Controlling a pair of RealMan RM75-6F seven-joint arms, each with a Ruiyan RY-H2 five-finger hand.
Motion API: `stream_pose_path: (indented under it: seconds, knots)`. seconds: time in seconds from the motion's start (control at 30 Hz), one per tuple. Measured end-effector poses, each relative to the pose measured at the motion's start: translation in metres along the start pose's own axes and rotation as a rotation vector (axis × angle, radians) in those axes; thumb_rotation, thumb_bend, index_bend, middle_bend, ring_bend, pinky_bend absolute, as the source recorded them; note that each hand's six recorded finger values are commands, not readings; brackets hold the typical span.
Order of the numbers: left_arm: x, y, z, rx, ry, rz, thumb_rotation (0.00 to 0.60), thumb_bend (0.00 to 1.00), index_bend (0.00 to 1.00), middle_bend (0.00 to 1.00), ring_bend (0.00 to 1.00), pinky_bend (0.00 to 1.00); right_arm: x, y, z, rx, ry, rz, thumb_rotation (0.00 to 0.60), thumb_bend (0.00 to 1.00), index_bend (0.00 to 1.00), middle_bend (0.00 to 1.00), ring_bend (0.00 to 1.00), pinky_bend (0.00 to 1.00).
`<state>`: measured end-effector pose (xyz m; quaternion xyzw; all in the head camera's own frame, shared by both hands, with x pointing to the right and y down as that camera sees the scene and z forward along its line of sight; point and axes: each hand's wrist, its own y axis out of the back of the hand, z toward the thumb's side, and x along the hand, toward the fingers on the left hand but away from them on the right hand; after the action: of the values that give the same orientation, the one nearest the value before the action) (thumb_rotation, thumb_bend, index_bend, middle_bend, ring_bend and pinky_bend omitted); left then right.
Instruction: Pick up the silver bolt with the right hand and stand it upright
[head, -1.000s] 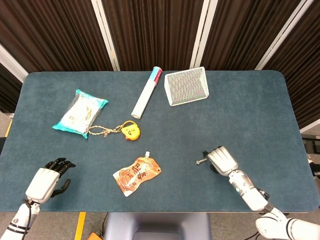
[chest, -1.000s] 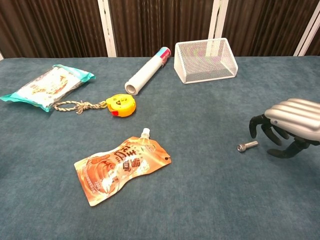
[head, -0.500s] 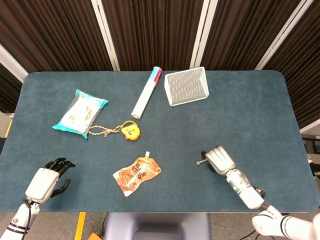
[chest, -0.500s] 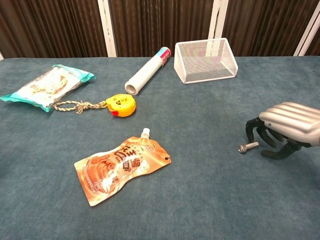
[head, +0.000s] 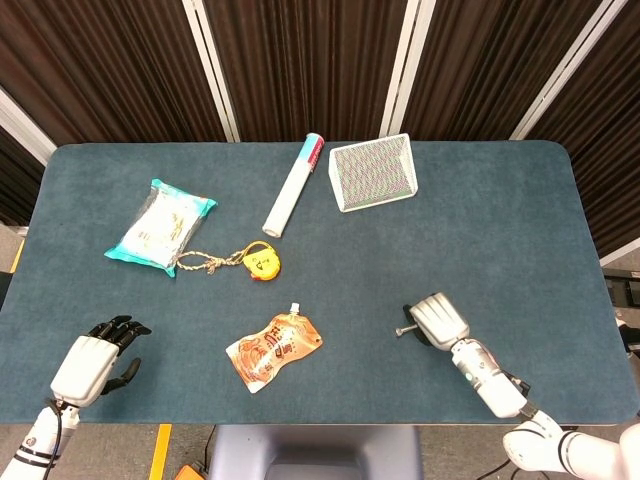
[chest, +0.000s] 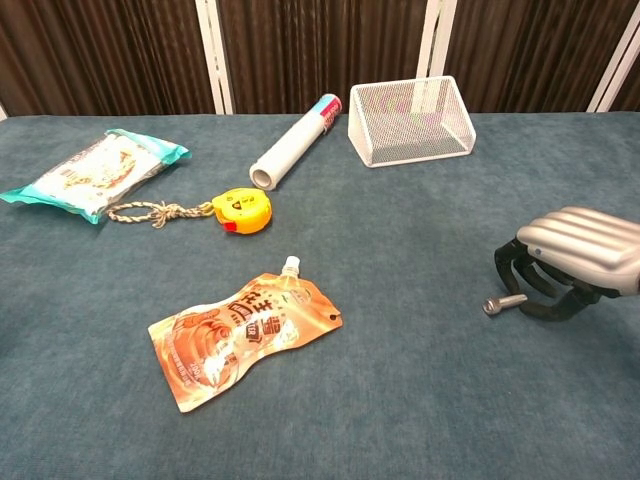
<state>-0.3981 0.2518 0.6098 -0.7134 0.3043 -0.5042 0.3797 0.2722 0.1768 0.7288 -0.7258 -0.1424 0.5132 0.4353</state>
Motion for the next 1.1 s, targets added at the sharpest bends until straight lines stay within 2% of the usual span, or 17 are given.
stream_pose_path:
  seconds: [0.3,0.7,0.9,1.1]
  knots:
    - [0.000,0.000,-0.001,-0.004,0.002,0.002,0.600,0.43,0.31,0.30,0.20,0.35,0.002,0.004,0.001,-0.003,0.005,-0.017,0.600,0.43,0.72,0.84,0.83,0.76]
    - [0.000,0.001,0.000,-0.002,-0.002,0.002,0.600,0.43,0.31,0.30,0.20,0.35,0.012,0.024,0.002,0.021,0.012,-0.048,0.600,0.43,0.72,0.84,0.83,0.76]
    - [0.000,0.001,0.000,-0.002,0.000,0.003,0.600,0.43,0.31,0.30,0.20,0.35,0.019,0.030,-0.003,0.079,0.012,-0.029,0.600,0.43,0.73,0.84,0.83,0.76]
    - [0.000,0.001,0.001,0.000,-0.005,0.002,0.600,0.43,0.31,0.30,0.20,0.35,0.023,0.038,-0.002,0.191,0.033,-0.044,0.600,0.43,0.72,0.84,0.83,0.76]
